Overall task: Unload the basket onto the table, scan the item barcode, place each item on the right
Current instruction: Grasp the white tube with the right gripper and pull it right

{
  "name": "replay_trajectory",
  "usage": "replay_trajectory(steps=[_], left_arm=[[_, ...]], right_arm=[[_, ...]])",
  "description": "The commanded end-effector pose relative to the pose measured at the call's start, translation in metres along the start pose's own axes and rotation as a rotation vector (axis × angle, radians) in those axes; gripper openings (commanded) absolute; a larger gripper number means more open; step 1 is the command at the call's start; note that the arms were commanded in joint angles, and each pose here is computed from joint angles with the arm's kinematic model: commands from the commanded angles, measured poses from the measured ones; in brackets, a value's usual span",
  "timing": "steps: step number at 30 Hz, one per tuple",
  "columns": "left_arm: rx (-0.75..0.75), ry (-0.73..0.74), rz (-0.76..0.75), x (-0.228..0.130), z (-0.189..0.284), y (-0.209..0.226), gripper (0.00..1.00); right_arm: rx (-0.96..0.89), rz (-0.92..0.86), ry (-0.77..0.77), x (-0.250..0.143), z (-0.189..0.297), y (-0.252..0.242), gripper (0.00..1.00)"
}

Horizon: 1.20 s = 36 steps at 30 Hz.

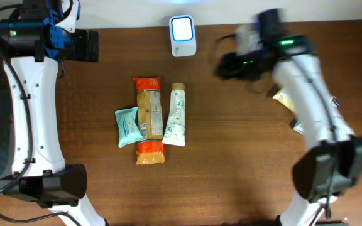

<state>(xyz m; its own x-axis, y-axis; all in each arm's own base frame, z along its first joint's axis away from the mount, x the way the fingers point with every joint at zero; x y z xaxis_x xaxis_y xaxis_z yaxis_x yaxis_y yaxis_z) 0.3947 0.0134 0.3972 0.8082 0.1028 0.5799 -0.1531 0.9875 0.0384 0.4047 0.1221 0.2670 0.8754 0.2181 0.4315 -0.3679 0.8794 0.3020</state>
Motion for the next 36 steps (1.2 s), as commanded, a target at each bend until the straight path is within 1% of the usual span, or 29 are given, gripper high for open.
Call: replay_trajectory(steps=[1, 3, 4, 6, 8, 9, 13, 15, 16, 17, 19, 21, 23, 26, 27, 28, 29, 30, 31, 34, 36], left_arm=[[-0.005, -0.03, -0.012, 0.001, 0.011, 0.001, 0.99], [-0.005, -0.03, -0.012, 0.001, 0.011, 0.001, 0.99], [-0.005, -0.03, -0.012, 0.001, 0.011, 0.001, 0.99], [-0.004, -0.03, -0.012, 0.001, 0.011, 0.001, 0.99], [-0.004, -0.03, -0.012, 0.001, 0.011, 0.001, 0.99], [-0.004, -0.03, -0.012, 0.001, 0.011, 0.001, 0.99], [-0.004, -0.03, -0.012, 0.001, 0.011, 0.001, 0.99], [-0.004, -0.03, -0.012, 0.001, 0.011, 0.001, 0.99], [-0.005, -0.03, -0.012, 0.001, 0.011, 0.001, 0.99], [-0.005, -0.03, -0.012, 0.001, 0.011, 0.001, 0.99], [-0.005, -0.03, -0.012, 0.001, 0.011, 0.001, 0.99], [-0.005, -0.03, -0.012, 0.001, 0.011, 0.001, 0.99], [-0.005, -0.03, -0.012, 0.001, 0.011, 0.001, 0.99], [-0.005, -0.03, -0.012, 0.001, 0.011, 0.001, 0.99], [-0.005, -0.03, -0.012, 0.001, 0.011, 0.001, 0.99], [-0.005, -0.03, -0.012, 0.001, 0.011, 0.001, 0.99], [-0.005, -0.03, -0.012, 0.001, 0.011, 0.001, 0.99], [-0.004, -0.03, -0.012, 0.001, 0.011, 0.001, 0.99], [-0.004, -0.03, -0.012, 0.001, 0.011, 0.001, 0.99], [-0.005, -0.03, -0.012, 0.001, 0.011, 0.001, 0.99], [-0.005, -0.03, -0.012, 0.001, 0.011, 0.001, 0.99]], right_arm=[[-0.163, 0.026, 0.066, -0.007, -0.073, 0.056, 0.6], [-0.196, 0.084, 0.084, -0.015, -0.112, 0.083, 0.52], [-0.215, 0.092, 0.096, -0.021, -0.128, 0.092, 0.5], [-0.232, 0.138, 0.128, -0.033, -0.162, 0.105, 0.5], [-0.301, 0.125, 0.142, -0.038, -0.169, 0.1, 0.5], [-0.332, 0.128, 0.147, -0.039, -0.169, 0.097, 0.47], [-0.417, 0.134, 0.181, -0.05, -0.174, 0.086, 0.42], [-0.432, 0.121, 0.202, -0.052, -0.172, 0.078, 0.34], [-0.44, 0.108, 0.217, -0.052, -0.17, 0.072, 0.23], [-0.443, 0.089, 0.234, -0.052, -0.167, 0.063, 0.04], [-0.396, 0.049, 0.276, -0.055, -0.166, 0.05, 0.04], [-0.225, 0.042, 0.336, -0.065, -0.173, 0.029, 0.04], [-0.162, 0.043, 0.382, -0.077, -0.174, 0.002, 0.04], [0.039, 0.077, 0.39, -0.08, -0.163, -0.033, 0.04], [0.042, 0.05, 0.393, -0.081, -0.157, -0.046, 0.04], [0.037, 0.031, 0.397, -0.082, -0.151, -0.061, 0.07], [0.022, 0.0, 0.395, -0.083, -0.146, -0.076, 0.34], [0.008, -0.025, 0.39, -0.084, -0.139, -0.092, 0.5], [0.004, -0.045, 0.388, -0.085, -0.136, -0.1, 0.57], [-0.011, -0.071, 0.392, -0.089, -0.129, -0.115, 0.64], [0.069, -0.059, 0.384, -0.084, -0.12, -0.114, 0.66]])
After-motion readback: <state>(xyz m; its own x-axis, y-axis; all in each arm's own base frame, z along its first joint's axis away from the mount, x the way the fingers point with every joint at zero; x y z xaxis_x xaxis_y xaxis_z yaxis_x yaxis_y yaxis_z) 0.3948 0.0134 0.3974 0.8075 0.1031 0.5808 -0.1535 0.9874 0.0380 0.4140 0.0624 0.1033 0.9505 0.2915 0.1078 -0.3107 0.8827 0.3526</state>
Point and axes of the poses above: each gripper's point midway between its finger pads, its own z axis back along the fingers, its own y axis along the line the jaws close on, x = y × z, the point moved 10 cm from there along z, back along the fingers, and after that the axes turned 12 degrees about z, right-handed, at the moved point
